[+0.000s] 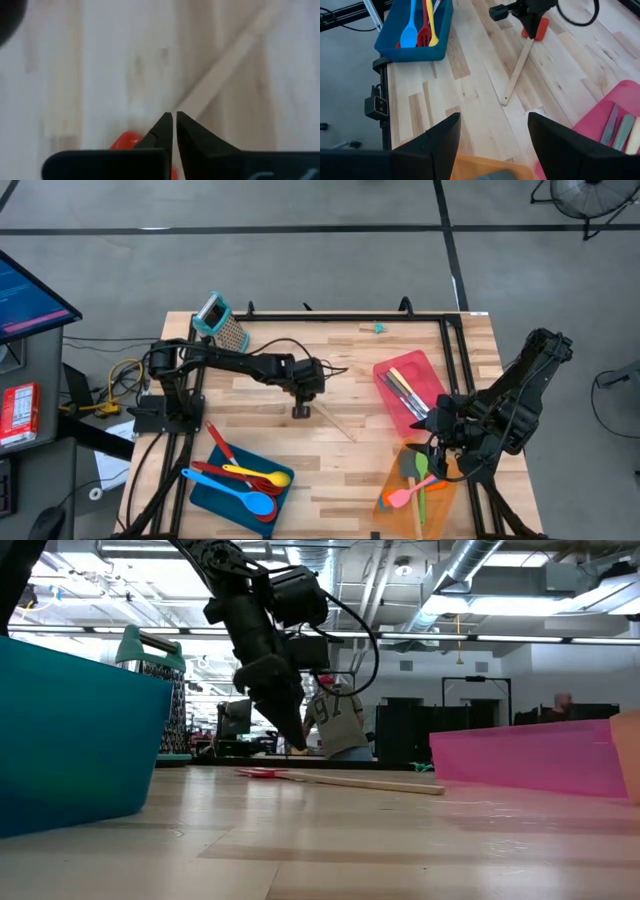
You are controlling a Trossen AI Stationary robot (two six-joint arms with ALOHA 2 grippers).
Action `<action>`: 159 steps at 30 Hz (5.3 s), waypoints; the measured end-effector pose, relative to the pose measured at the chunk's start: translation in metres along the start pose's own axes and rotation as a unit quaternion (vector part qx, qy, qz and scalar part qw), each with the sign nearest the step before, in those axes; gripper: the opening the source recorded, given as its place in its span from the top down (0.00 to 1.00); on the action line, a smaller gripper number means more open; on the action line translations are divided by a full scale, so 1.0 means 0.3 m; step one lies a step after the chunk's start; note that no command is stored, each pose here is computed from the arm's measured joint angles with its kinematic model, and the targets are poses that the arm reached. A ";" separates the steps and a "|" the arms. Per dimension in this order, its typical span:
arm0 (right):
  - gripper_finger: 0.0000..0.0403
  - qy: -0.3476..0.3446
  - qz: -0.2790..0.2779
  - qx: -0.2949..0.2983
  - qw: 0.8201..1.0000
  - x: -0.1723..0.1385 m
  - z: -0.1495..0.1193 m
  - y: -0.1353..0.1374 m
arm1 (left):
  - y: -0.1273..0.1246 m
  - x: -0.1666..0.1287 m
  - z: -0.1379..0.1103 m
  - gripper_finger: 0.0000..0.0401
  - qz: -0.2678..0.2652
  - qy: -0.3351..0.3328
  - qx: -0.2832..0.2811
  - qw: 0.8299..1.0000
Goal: Pick & Place Kitchen Items
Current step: Put the red spatula into the orange bin
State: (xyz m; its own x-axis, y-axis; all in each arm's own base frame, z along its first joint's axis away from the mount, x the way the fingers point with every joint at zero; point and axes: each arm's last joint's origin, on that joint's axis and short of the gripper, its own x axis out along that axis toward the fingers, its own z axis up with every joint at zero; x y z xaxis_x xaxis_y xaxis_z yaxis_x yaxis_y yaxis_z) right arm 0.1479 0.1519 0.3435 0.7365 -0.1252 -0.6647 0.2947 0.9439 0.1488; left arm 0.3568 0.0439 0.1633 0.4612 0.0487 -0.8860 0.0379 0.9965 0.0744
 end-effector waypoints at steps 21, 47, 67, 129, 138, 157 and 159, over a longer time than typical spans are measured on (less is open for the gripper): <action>0.44 0.001 0.001 0.000 1.000 0.000 0.000 0.000 | -0.010 0.073 -0.021 0.50 -0.057 0.014 0.169 0.984; 0.44 -0.002 0.005 0.008 1.000 0.000 0.002 0.004 | -0.089 0.140 -0.053 0.91 -0.028 0.082 0.260 0.962; 0.44 -0.026 -0.007 0.009 1.000 0.000 0.007 0.001 | -0.072 -0.231 0.050 0.92 -0.024 -0.078 0.066 0.995; 0.44 0.007 -0.022 0.026 0.999 0.033 0.032 -0.026 | -0.059 0.154 0.044 0.40 -0.034 0.026 -0.073 0.996; 0.44 0.007 -0.022 0.030 0.999 0.033 0.032 -0.026 | -0.091 0.158 -0.007 0.55 -0.015 0.137 -0.064 0.988; 0.44 0.005 -0.024 0.029 0.999 0.033 0.033 -0.026 | -0.128 0.112 0.000 0.92 -0.016 0.133 -0.027 0.991; 0.44 0.003 -0.025 0.029 0.999 0.033 0.033 -0.027 | -0.126 0.089 0.001 0.92 -0.010 0.131 -0.029 0.991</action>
State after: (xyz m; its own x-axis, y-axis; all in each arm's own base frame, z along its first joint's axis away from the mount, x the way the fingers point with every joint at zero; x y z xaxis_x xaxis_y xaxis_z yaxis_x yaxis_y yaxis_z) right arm 0.1588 0.1401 0.3430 0.7160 -0.1688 -0.6773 0.3656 0.9173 0.1579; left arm 0.3680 0.0075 0.1368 0.2141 0.0376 -0.9761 -0.0102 0.9993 0.0362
